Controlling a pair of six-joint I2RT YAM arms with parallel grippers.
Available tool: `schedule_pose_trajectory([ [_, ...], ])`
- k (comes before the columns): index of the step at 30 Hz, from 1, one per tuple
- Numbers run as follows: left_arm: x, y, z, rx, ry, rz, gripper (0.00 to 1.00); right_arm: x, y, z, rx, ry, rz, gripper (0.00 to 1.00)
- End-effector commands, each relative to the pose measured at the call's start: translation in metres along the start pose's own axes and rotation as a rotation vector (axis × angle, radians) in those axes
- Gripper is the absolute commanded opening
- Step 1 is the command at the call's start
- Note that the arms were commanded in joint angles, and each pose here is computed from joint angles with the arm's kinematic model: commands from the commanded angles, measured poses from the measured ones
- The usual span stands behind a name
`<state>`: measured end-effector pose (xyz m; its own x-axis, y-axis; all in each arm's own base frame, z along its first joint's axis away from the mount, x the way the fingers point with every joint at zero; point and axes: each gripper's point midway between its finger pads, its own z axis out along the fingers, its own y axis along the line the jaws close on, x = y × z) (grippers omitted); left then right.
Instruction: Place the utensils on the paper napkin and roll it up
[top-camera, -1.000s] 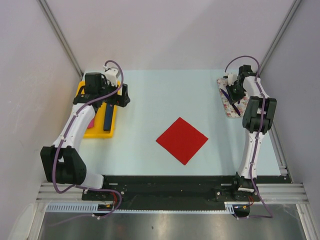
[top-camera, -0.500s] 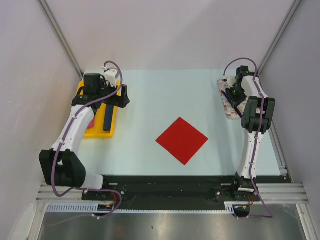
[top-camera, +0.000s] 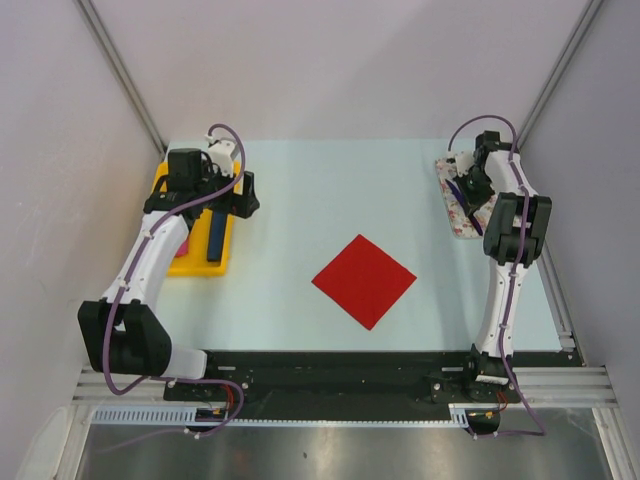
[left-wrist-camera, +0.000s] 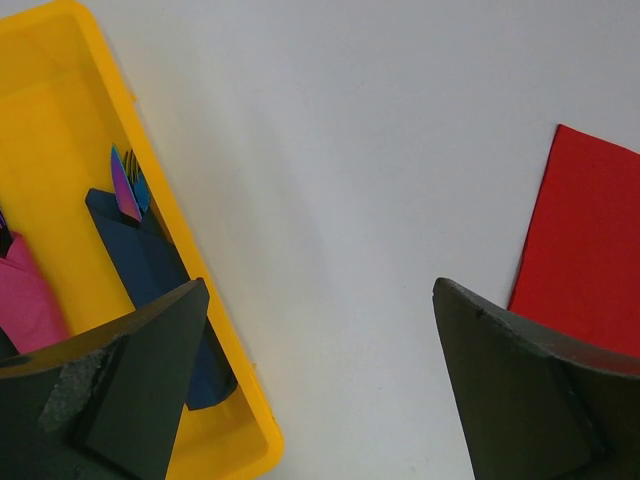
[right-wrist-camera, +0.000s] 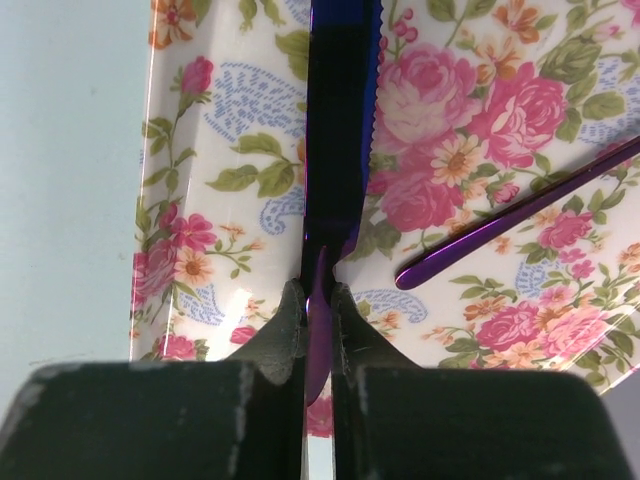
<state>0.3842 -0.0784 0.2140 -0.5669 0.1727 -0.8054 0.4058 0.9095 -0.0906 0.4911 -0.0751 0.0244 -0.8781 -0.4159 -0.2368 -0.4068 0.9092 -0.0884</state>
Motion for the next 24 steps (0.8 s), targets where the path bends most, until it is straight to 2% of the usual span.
schedule_pose_trajectory([
  [1,-0.014,-0.002,-0.006,-0.004,-0.053,0.032,1.0,-0.011,-0.005,-0.017,-0.016,-0.068,0.065,0.0],
  [6,-0.015,0.0,-0.005,-0.019,-0.067,0.018,1.0,-0.03,-0.011,-0.052,0.02,-0.171,0.132,0.0],
  [12,-0.018,0.004,-0.004,-0.045,-0.085,-0.01,1.0,-0.039,-0.012,-0.065,0.032,-0.214,0.203,0.0],
  [16,-0.022,0.01,-0.004,-0.083,-0.101,-0.024,0.99,-0.049,-0.006,-0.089,0.028,-0.265,0.271,0.0],
  [20,-0.025,0.018,-0.007,-0.136,-0.13,-0.067,1.0,-0.059,0.02,-0.122,-0.025,-0.32,0.352,0.0],
  [23,-0.026,0.024,-0.01,-0.186,-0.135,-0.111,1.0,-0.061,0.057,-0.141,-0.06,-0.344,0.378,0.0],
  [24,-0.028,0.025,-0.013,-0.199,-0.147,-0.127,1.0,-0.057,0.083,-0.136,-0.092,-0.312,0.365,0.0],
])
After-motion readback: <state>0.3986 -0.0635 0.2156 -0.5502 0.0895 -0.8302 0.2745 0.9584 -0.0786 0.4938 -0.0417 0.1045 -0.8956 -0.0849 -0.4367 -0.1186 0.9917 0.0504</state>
